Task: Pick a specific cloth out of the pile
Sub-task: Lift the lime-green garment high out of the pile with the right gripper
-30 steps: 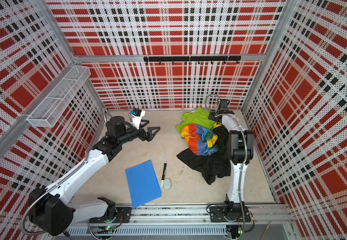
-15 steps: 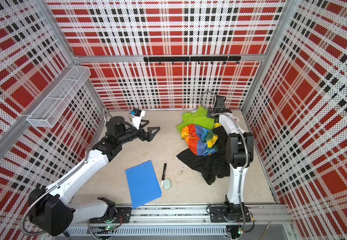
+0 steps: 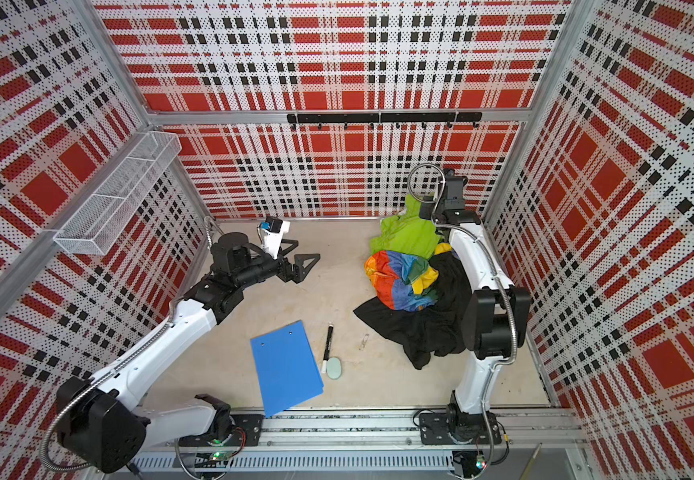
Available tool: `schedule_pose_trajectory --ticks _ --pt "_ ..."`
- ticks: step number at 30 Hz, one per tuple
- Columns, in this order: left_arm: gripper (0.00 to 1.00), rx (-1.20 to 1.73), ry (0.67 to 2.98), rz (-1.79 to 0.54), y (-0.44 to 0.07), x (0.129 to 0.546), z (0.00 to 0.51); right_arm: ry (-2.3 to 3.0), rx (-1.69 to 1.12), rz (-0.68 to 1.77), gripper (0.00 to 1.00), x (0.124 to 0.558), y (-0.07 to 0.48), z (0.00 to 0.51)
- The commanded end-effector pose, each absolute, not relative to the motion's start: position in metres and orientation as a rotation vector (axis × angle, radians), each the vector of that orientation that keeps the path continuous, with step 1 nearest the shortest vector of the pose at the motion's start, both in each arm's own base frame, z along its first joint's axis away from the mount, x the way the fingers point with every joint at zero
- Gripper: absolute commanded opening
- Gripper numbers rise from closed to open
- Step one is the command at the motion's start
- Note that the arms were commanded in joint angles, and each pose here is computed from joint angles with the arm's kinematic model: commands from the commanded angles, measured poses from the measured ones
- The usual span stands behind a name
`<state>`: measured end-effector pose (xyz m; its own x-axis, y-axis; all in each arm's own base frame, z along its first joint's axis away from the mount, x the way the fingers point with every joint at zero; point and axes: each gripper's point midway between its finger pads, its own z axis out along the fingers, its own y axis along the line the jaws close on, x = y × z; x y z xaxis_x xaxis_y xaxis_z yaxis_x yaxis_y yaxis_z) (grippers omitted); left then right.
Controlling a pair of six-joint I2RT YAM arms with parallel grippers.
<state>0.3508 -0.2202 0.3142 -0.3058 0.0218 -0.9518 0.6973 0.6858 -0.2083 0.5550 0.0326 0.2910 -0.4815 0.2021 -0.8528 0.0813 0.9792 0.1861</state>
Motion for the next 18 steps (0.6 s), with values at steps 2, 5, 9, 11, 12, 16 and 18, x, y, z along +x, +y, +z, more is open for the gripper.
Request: schedule_pose_trajectory --ticks 2,5,9,11,12,16,18 --pt "0.99 0.593 1.699 -0.773 -0.221 0.343 0.337 1.844 0.236 0.216 0.01 0.542 0.030 0.374" --pt "0.99 0.595 1.696 -0.776 -0.221 0.342 0.338 1.779 0.268 0.224 0.01 0.530 0.026 0.399" --pt "0.99 0.598 1.692 -0.783 -0.221 0.341 0.340 1.699 0.288 0.246 0.01 0.515 0.023 0.431" --pt "0.99 0.601 1.689 -0.784 -0.222 0.340 0.340 1.659 0.290 0.260 0.01 0.506 0.023 0.447" --pt "0.99 0.600 1.689 -0.784 -0.221 0.340 0.341 1.639 0.290 0.267 0.01 0.502 0.023 0.454" --pt "0.99 0.606 1.683 -0.786 -0.222 0.339 0.342 1.554 0.274 0.309 0.01 0.484 0.025 0.483" --pt "0.99 0.607 1.683 -0.788 -0.222 0.339 0.342 1.520 0.268 0.328 0.00 0.476 0.026 0.495"
